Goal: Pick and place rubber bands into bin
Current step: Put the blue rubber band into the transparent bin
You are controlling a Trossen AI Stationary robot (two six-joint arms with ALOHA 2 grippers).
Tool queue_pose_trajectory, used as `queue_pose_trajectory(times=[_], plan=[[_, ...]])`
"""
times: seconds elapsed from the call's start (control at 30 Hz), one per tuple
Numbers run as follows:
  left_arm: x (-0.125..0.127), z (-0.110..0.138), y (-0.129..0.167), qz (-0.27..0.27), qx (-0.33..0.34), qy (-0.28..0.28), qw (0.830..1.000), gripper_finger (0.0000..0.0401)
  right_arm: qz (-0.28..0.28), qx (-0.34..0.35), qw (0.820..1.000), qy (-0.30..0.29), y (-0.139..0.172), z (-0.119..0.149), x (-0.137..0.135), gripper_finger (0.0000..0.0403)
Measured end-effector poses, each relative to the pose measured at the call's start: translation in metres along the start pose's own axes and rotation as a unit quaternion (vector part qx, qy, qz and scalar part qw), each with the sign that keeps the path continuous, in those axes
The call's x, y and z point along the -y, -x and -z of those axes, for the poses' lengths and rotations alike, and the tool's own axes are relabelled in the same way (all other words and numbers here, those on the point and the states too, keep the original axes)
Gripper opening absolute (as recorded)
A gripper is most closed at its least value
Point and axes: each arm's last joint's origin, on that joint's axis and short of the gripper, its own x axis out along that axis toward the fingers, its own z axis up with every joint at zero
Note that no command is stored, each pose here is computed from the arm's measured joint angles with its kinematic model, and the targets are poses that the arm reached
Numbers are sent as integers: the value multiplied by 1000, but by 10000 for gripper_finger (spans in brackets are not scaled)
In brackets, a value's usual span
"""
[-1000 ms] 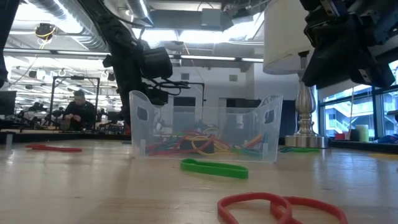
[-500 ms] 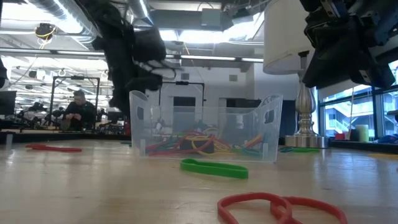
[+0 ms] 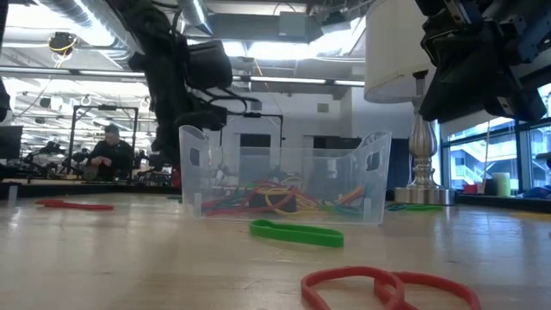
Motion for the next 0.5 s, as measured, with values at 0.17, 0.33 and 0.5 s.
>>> queue_pose_trajectory(times=[0.17,0.33,0.5], plan=[[3,2,-13,-14,-14,-7,1000,69,-1,0,1000,-1,0,0,0,30],[3,3,-24,-29,-29,-9,999,83,-3,0,1000,-2,0,0,-1,30],[2,5,-31,-37,-43,-38,998,61,-3,0,1000,-3,0,0,-1,30]])
